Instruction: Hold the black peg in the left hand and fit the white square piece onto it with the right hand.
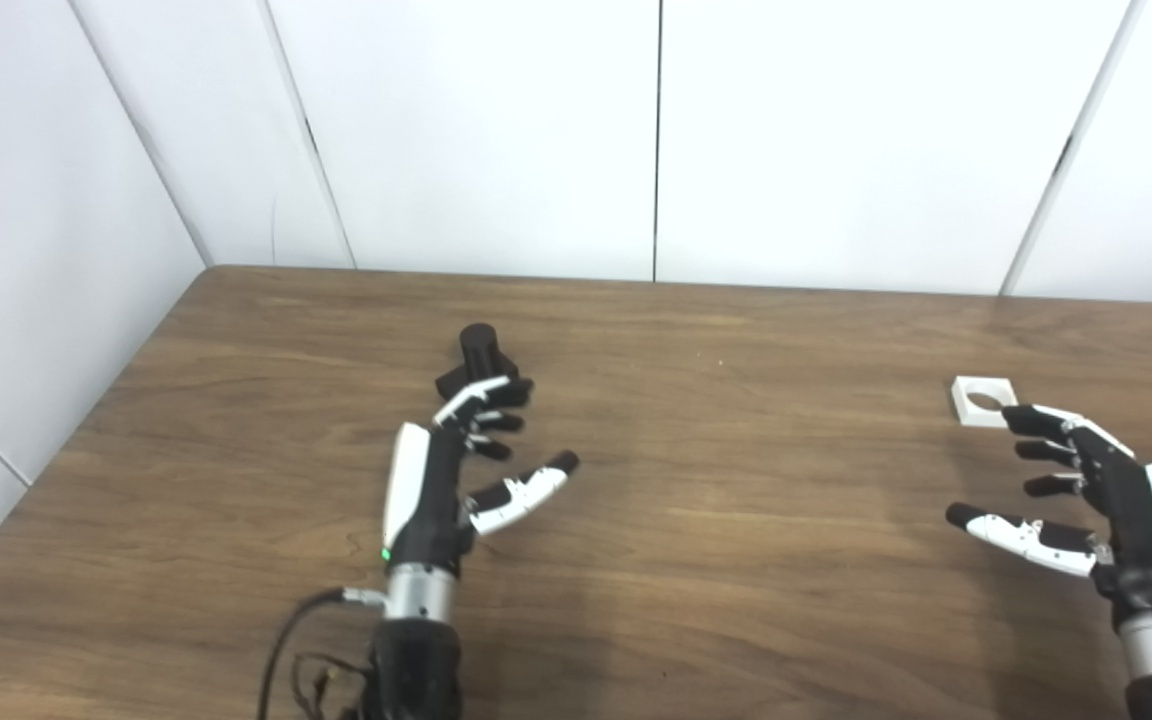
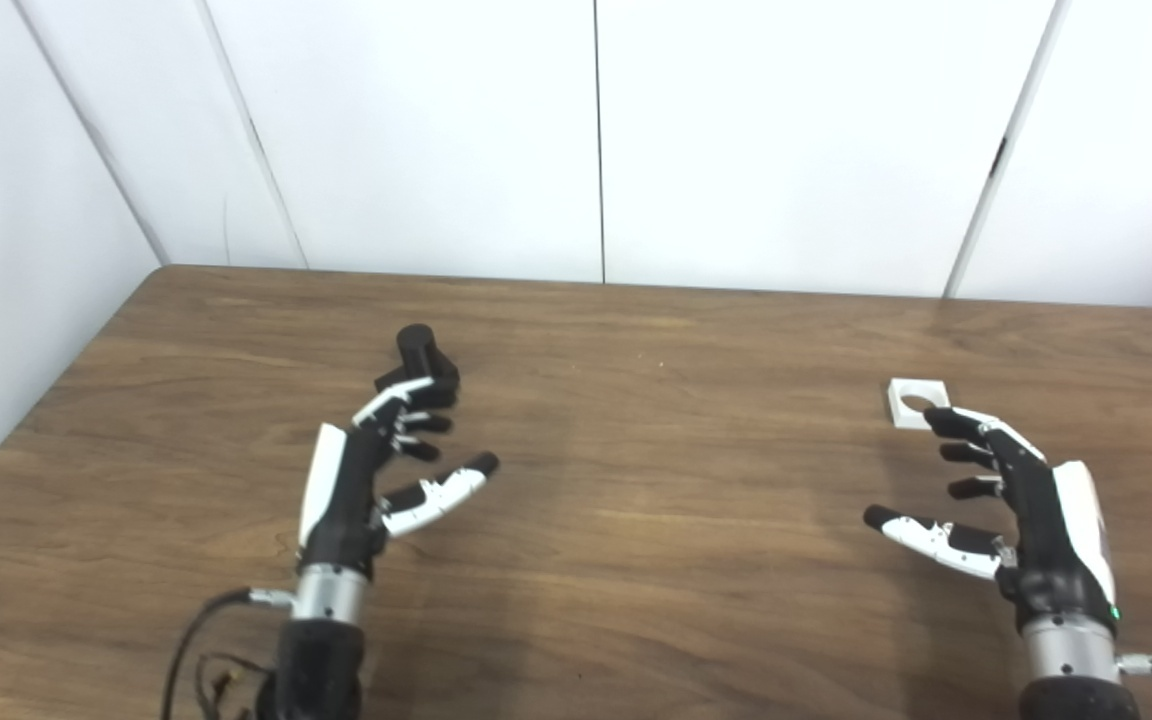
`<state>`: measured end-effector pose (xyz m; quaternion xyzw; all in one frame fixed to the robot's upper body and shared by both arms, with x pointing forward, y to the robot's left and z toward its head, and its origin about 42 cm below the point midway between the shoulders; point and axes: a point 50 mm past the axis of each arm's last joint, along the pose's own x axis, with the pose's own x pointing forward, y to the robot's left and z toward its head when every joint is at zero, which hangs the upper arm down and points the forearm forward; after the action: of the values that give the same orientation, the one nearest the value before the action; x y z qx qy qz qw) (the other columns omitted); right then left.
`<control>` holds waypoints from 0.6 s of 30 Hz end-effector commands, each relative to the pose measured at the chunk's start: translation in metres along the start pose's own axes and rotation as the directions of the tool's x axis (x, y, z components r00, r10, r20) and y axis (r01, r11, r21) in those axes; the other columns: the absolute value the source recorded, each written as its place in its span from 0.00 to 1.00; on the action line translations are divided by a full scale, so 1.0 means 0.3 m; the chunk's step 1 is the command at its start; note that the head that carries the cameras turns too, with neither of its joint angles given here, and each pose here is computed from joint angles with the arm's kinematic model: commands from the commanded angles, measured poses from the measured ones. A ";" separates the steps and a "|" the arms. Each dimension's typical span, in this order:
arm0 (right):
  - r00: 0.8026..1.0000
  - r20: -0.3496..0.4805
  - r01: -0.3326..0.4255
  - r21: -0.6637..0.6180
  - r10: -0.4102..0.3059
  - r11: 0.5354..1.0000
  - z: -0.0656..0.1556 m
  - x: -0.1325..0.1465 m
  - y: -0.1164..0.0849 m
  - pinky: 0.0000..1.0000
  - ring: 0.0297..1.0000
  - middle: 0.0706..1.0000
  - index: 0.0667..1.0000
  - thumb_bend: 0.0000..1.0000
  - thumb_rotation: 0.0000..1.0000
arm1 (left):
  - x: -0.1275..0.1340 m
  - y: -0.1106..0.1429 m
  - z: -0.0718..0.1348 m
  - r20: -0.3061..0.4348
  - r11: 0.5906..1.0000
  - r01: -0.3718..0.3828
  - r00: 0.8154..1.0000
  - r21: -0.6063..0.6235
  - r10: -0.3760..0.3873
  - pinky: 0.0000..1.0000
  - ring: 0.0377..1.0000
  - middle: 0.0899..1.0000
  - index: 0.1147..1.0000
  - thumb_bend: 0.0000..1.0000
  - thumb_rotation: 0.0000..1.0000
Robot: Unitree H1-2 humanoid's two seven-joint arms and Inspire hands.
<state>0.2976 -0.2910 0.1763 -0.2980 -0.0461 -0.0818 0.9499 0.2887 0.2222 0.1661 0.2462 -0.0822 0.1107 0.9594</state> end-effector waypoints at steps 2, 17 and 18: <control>0.996 0.078 0.033 0.002 -0.034 0.999 0.059 0.034 -0.036 0.59 0.72 0.75 0.71 0.69 0.00 | 0.063 0.056 0.066 0.071 0.998 -0.042 0.997 0.056 0.038 0.59 0.67 0.70 0.66 0.69 0.17; 0.997 0.077 0.026 -0.006 -0.025 1.000 0.057 0.038 -0.042 0.56 0.71 0.74 0.71 0.69 0.00 | 0.201 0.138 0.071 0.158 0.926 -0.123 0.985 0.357 0.070 0.64 0.78 0.80 0.66 0.70 0.20; 0.997 0.078 0.026 -0.007 -0.026 1.000 0.056 0.038 -0.043 0.55 0.71 0.74 0.70 0.69 0.00 | 0.212 0.145 0.070 0.160 0.920 -0.133 0.984 0.368 0.078 0.65 0.79 0.81 0.66 0.71 0.21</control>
<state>0.2988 -0.2914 0.1775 -0.2965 -0.0467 -0.0779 0.9507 0.3274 0.2527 0.1974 0.4140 -0.1073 0.1275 0.8949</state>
